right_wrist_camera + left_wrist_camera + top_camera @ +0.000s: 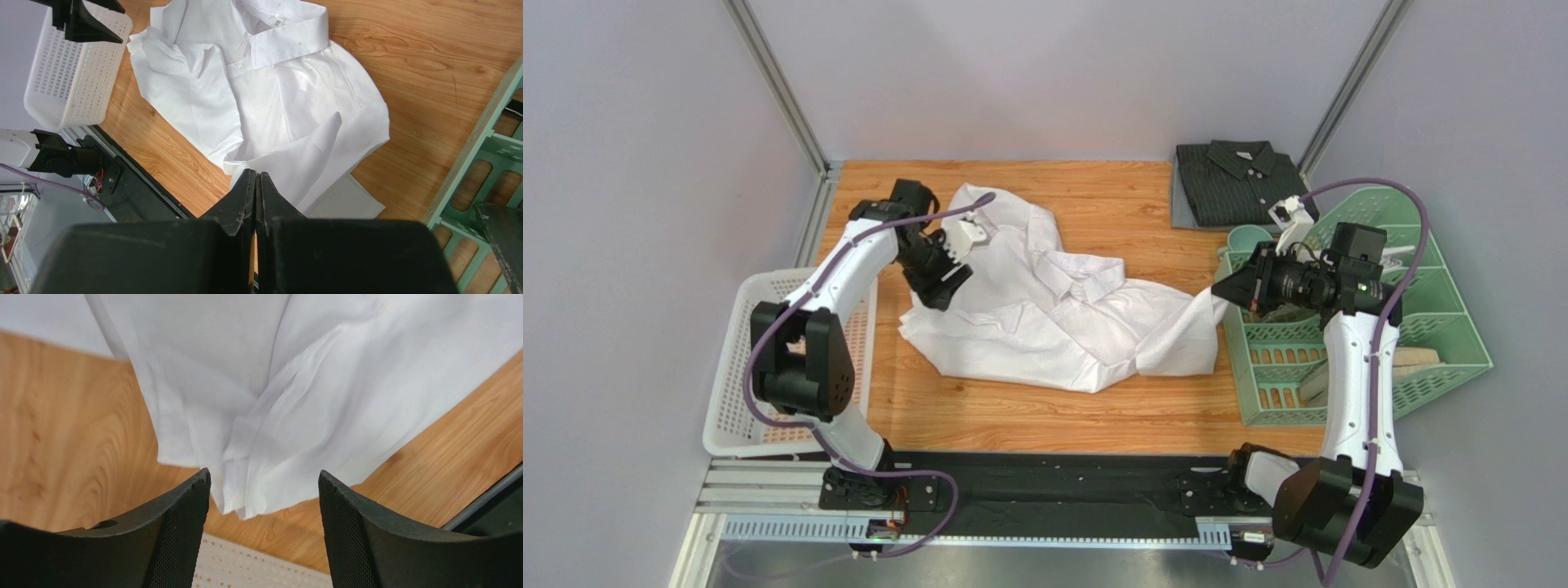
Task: Fold and stack the long sleeve shirts
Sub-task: Flatten the shirt out
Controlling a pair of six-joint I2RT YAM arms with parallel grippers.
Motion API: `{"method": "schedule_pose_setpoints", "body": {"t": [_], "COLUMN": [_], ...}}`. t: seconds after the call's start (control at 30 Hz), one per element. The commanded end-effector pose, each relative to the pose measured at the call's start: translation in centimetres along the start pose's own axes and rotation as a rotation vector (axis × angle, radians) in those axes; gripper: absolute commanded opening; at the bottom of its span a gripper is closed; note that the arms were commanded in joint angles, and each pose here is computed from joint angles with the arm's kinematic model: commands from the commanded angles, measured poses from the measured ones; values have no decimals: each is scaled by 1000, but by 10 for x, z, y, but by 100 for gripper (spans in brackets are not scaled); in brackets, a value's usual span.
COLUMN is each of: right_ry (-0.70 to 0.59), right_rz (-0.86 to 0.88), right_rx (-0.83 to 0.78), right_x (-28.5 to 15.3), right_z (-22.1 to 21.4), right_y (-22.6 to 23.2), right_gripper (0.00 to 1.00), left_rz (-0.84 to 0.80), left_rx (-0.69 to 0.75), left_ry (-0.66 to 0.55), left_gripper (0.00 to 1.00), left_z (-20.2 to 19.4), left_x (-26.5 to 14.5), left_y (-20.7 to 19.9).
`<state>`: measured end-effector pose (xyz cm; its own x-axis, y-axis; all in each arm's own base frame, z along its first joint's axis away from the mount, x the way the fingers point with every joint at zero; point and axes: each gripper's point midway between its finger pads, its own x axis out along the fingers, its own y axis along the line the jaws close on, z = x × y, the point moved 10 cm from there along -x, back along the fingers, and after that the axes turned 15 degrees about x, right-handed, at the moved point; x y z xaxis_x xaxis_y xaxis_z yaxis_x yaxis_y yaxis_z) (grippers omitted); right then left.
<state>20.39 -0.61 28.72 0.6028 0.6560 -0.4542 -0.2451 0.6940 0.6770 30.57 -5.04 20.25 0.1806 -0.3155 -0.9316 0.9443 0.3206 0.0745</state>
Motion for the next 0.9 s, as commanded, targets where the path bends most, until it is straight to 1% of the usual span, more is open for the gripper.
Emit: {"method": "schedule_pose_setpoints", "body": {"t": [0.0, 0.03, 0.07, 0.1, 0.13, 0.17, 0.23, 0.27, 0.33, 0.4, 0.5, 0.57, 0.67, 0.7, 0.77, 0.87], "right_ry": [-44, -44, -44, -43, -43, -42, -43, -43, -44, -41, -33, -30, -33, -35, -34, -34], "right_rz": [20, 20, 18, 16, 11, 10, 4, 3, -3, -2, -4, -5, -5, -3, -3, -6], "right_rx": [-42, -46, -46, -46, -46, -45, -45, -45, -45, -41, -31, -21, -17, -16, -16, -18], "right_x": [-1, -1, -1, 0, 0, 0, 0, 0, 0, 1, 4, 6, 7, 7, 8, 8], "right_z": [5, 6, 6, 6, 6, 6, 6, 7, 7, 8, 8, 9, 9, 10, 10, 11], "right_y": [9, 10, 9, 10, 9, 9, 9, 8, 7, 7, 3, 1, -1, -1, -1, -2], "right_gripper": [0, 0, 0, 0, 0, 0, 0, 0, 0, 0, 0, 0, 0, 0, 0, 0], "left_rz": [18, 48, 86, 109, 159, 196, 226, 243, 280, 323, 354, 352, 349, 350, 354, 353], "left_rx": [120, 88, 125, 133, 109, 125, 104, 92, 85, 78, 76, 77, 48, 34, 26, 16], "left_ry": [-150, -96, -87, -58, 12, 8, 67, 71, 119, 126, 147, 158, 174, 180, 182, 185], "left_gripper": [72, 72, 73, 73, 72, 72, 70, 68, 67, 65, 65, 61, 59, 55, 52, 51], "left_z": [63, 68, 85, 91, 94, 108, 115, 125, 129, 135, 142, 146, 147, 146, 146, 147], "left_x": [-8, 0, 8, 13, 23, 28, 41, 45, 56, 64, 77, 85, 98, 103, 108, 114], "left_y": [-24, -25, -31, -33, -33, -37, -39, -44, -45, -49, -55, -58, -62, -62, -61, -61]}}
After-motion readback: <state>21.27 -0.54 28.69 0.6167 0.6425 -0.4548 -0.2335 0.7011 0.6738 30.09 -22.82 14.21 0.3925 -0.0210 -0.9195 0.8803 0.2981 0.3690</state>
